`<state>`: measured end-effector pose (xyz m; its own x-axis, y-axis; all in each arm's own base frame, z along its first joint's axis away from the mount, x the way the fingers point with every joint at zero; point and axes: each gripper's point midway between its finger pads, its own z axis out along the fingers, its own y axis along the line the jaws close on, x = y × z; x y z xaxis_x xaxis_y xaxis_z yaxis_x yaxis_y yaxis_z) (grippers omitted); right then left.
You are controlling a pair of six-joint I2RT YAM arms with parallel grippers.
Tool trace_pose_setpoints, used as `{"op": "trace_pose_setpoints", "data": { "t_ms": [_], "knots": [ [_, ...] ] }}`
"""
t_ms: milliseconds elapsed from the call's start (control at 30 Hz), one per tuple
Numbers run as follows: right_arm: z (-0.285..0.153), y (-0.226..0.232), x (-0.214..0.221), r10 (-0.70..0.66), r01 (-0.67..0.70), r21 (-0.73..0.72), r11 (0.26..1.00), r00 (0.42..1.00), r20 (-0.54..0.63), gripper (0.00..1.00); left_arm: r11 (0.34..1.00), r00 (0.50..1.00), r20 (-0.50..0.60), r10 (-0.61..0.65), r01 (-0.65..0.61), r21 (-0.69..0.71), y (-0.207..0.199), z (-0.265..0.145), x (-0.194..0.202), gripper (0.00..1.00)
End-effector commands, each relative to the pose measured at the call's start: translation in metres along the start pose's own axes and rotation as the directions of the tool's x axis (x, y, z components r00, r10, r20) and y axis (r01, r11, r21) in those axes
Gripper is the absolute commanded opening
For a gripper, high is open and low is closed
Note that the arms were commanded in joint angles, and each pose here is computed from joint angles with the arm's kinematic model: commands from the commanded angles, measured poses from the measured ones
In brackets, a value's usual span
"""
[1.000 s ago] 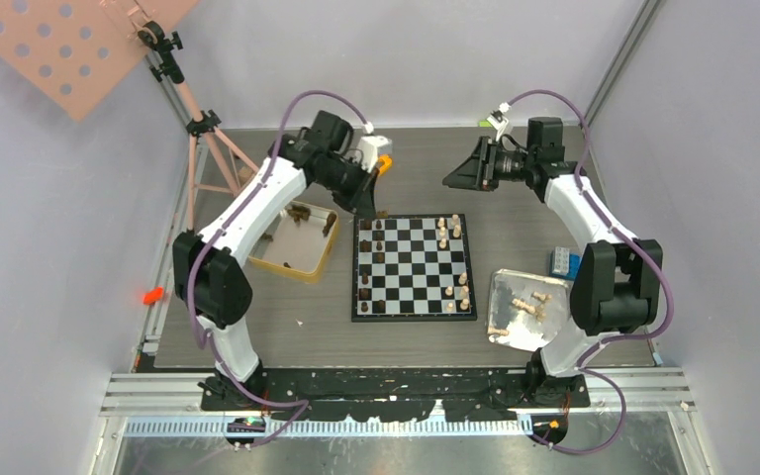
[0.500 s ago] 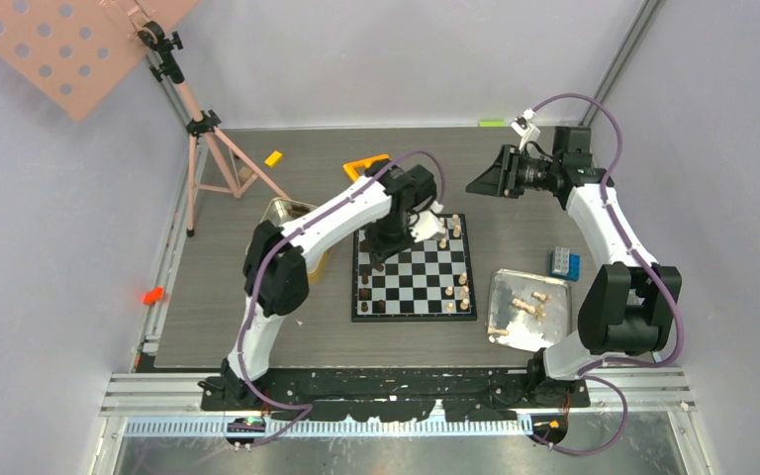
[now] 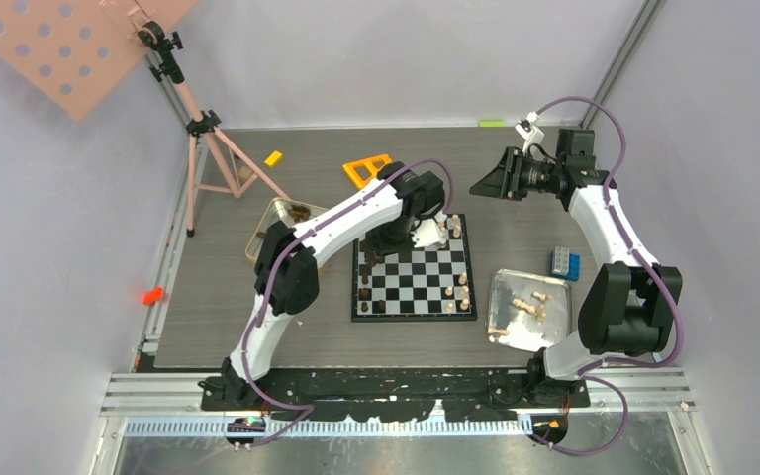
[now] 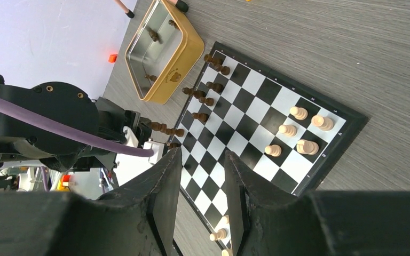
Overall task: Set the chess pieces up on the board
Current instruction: Place the chess piece on the chessboard.
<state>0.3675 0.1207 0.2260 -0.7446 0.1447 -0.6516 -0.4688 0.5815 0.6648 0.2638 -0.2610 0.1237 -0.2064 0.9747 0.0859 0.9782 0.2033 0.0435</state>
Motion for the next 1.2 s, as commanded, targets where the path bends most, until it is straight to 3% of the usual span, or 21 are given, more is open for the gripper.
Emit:
{"op": "trace_pose_setpoints", "data": {
  "t_ms": [0, 300, 600, 1167],
  "knots": [
    [-0.004, 0.005, -0.005, -0.043, 0.043, -0.006, 0.999, 0.999, 0.017, 0.41, 0.997, 0.997, -0.044, 0.055, -0.057, -0.043, 0.011, -0.011, 0.009, 0.0],
    [-0.001, 0.001, -0.003, -0.031, 0.031, -0.006, 0.999, 0.999, 0.009, 0.41, 0.998, 1.0, -0.007, 0.027, -0.028, -0.062, 0.045, -0.019, 0.006, 0.0],
    [0.002, -0.004, 0.0, -0.017, 0.017, -0.008, 1.0, 1.0, -0.003, 0.41, 0.999, 0.999, -0.031, -0.018, 0.017, -0.038, 0.082, -0.001, 0.017, 0.0],
    [0.003, -0.006, 0.002, -0.008, 0.008, -0.008, 1.0, 1.0, -0.012, 0.4, 1.0, 0.999, -0.048, -0.024, 0.024, -0.001, 0.098, 0.034, 0.016, 0.0]
  ]
}}
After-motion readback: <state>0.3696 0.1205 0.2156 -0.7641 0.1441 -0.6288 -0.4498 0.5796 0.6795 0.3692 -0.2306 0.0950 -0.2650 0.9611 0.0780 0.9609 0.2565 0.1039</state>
